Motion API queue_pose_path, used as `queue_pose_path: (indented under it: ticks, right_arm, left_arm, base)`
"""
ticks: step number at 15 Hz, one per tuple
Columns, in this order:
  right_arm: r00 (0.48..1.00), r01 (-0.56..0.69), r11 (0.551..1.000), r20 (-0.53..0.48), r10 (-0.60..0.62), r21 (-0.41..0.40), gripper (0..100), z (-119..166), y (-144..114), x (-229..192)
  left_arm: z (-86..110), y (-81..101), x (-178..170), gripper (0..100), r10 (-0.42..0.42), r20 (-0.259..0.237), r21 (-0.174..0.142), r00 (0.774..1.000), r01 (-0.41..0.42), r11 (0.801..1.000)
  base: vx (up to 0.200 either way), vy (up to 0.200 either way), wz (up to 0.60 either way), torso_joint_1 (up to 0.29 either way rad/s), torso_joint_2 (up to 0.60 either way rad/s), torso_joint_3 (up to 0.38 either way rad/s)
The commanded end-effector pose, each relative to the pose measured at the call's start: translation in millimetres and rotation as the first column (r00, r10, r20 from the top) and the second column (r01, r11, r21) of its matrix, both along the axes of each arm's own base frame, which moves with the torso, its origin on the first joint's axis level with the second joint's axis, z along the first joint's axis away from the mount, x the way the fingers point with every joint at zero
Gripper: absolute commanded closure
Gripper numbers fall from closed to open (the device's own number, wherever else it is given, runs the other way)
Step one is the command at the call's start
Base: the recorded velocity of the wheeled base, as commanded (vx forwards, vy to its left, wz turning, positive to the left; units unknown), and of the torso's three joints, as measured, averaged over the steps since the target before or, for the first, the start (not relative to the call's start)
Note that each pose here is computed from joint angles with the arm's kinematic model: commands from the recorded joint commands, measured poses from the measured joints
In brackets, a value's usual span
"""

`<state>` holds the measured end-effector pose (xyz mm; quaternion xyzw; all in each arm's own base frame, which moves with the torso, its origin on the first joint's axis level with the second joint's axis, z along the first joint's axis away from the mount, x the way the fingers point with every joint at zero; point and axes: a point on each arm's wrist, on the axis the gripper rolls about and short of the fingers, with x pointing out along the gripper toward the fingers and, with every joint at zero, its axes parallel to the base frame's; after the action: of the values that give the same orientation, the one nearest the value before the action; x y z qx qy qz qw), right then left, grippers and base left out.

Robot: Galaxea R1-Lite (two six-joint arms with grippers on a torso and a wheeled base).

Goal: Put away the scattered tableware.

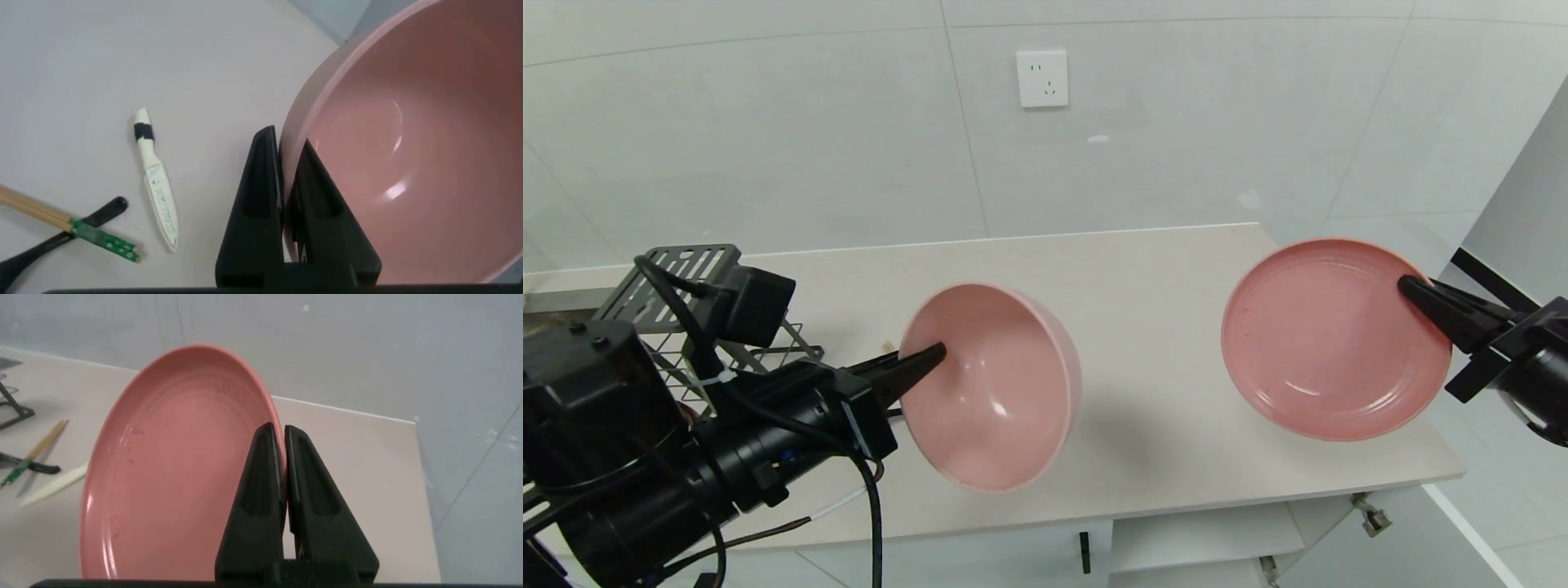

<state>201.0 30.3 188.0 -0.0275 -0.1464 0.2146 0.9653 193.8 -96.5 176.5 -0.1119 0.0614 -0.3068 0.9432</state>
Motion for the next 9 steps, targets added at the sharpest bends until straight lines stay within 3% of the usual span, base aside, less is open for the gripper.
queue_pose_path:
  ticks: [1,2,4,5,6,7,8,9]
  right_arm:
    - [0.998,-0.011,0.999,-0.060,0.013,0.039,100,-13.6,1.0,12.3]
    - [0.996,-0.012,0.999,-0.086,0.017,0.049,100,-17.9,1.3,14.8]
    - [0.994,-0.012,0.999,-0.112,0.017,0.048,100,-23.4,1.1,12.7]
    - [0.993,-0.013,0.999,-0.115,0.018,0.046,100,-24.0,1.3,11.8]
    - [0.994,-0.013,0.999,-0.108,0.018,0.045,100,-22.7,1.1,10.4]
    - [0.995,-0.013,0.999,-0.096,0.018,0.047,100,-20.1,1.0,8.8]
    - [0.995,-0.012,0.999,-0.095,0.017,0.048,100,-19.8,0.6,8.6]
    - [0.996,-0.012,0.999,-0.093,0.016,0.041,100,-20.1,0.7,9.3]
  left_arm:
    - [-10.2,1.2,-3.0,100,-0.027,-0.027,-0.001,0.999,0.027,1.000]
    - [-10.9,-1.2,-0.1,100,-0.028,-0.005,-0.009,1.000,0.028,1.000]
    - [-17.4,-10.4,9.6,100,-0.033,0.160,-0.088,0.986,0.048,0.995]
    - [-33.4,-19.2,13.2,100,-0.035,0.137,-0.076,0.990,0.046,0.996]
    - [-35.6,-24.4,6.5,100,-0.006,0.117,-0.084,0.993,0.016,0.996]
    - [-32.7,-33.0,-1.5,100,-0.045,0.117,-0.104,0.992,0.058,0.993]
    - [-29.0,-35.8,-3.6,100,-0.055,0.135,-0.108,0.989,0.070,0.992]
    - [-21.8,-39.3,2.3,100,-0.015,0.210,-0.067,0.977,0.030,0.997]
  base:
    - [0.000,0.000,0.00,0.000,0.00,0.000]
    - [0.000,0.000,0.00,0.000,0.00,0.000]
    - [0.000,0.000,0.00,0.000,0.00,0.000]
    - [0.000,0.000,0.00,0.000,0.00,0.000]
    - [0.000,0.000,0.00,0.000,0.00,0.000]
    - [0.000,0.000,0.00,0.000,0.00,0.000]
    - [0.000,0.000,0.00,0.000,0.00,0.000]
    - [0.000,0.000,0.00,0.000,0.00,0.000]
